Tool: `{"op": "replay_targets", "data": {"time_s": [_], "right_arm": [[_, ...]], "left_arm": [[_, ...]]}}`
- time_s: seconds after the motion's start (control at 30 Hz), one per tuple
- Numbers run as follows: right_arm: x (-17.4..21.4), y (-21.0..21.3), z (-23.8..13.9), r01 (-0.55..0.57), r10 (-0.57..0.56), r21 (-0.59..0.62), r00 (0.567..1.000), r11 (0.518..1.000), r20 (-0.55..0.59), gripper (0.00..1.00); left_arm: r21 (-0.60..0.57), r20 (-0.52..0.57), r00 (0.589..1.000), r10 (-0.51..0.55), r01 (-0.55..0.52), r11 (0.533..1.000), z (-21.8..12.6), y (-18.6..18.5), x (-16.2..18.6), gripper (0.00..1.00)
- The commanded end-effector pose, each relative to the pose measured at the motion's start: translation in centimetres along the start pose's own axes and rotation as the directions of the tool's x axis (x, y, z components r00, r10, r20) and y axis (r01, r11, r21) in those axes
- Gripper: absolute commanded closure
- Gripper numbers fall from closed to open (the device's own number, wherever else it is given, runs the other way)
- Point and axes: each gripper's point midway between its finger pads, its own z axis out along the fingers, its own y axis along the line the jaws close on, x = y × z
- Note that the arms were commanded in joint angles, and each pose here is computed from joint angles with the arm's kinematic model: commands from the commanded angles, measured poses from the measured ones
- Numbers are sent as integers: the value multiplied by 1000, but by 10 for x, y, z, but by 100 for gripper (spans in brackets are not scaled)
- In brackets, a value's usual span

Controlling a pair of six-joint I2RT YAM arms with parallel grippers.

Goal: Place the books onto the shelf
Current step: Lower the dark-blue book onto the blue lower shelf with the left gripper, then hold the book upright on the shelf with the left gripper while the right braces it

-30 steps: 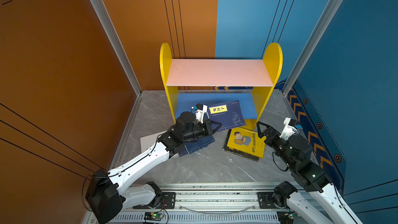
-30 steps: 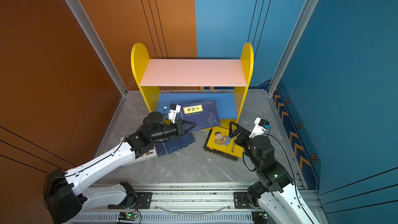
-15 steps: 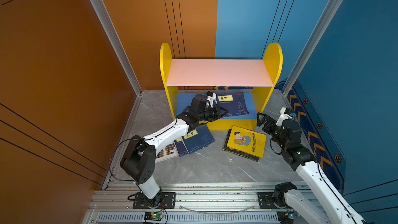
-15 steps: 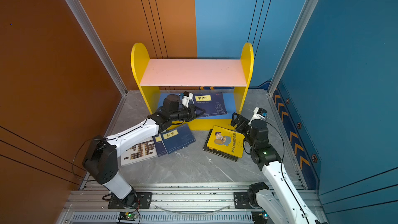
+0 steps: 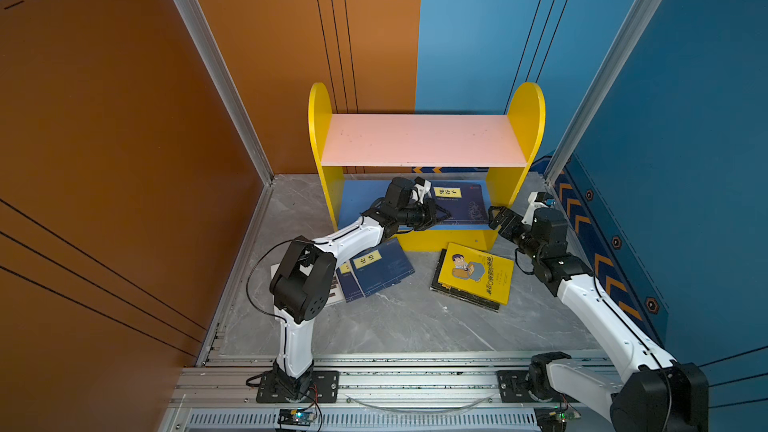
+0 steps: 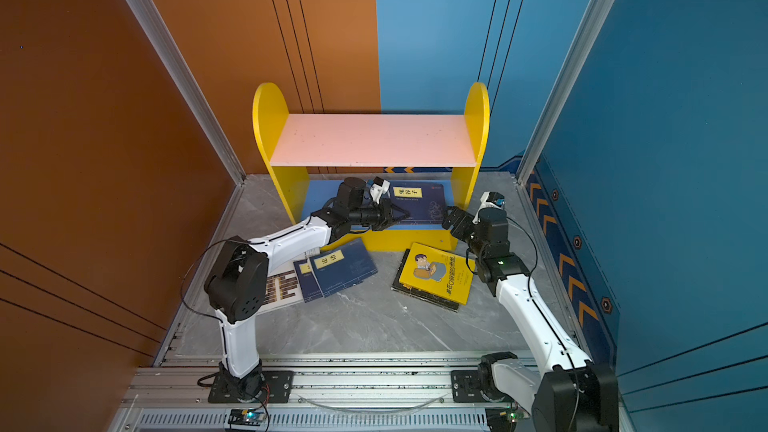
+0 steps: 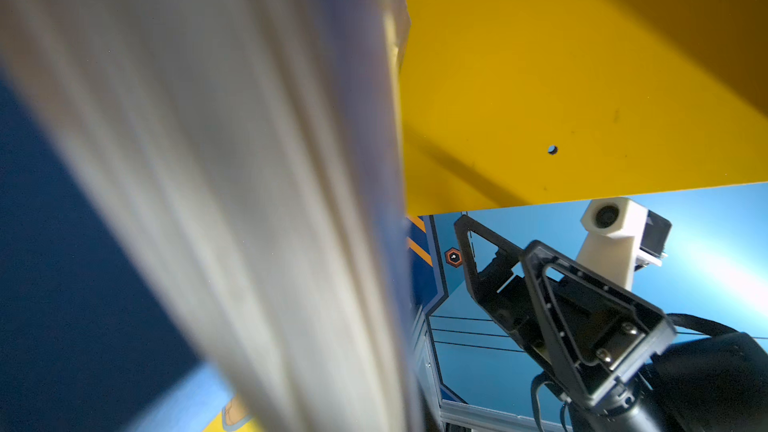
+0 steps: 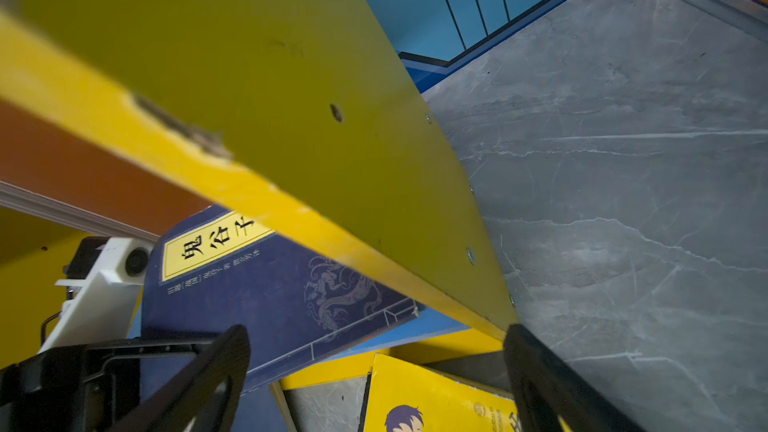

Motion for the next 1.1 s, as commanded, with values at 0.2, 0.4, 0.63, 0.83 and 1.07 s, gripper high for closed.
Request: {"op": "replay_targets", "data": {"time_s": [0.2,0.4,0.63,0.83,1.07], "right_arm": [[-17,-19,19,37,-41,92,998,995,39,4],[-10,-20,39,45,-44,96,999,994,-8,7],[-2,-28,55,38,-33,125,999,991,-41,10],[0,-31,59,28,-22,139,999,990,-48,9],[3,-34,63,34,-24,153,997,988,-70,10]], "left_arm": [[93,-39,999,17,-14,996,13,-16,-12,100],[76,-60,998,7,-2,997,19,-8,-10,100],[62,-102,994,34,-28,998,21,-9,-7,100],[68,-136,990,32,-23,997,22,-9,-1,100],[63,-148,989,18,-9,998,24,-4,1,100]]}}
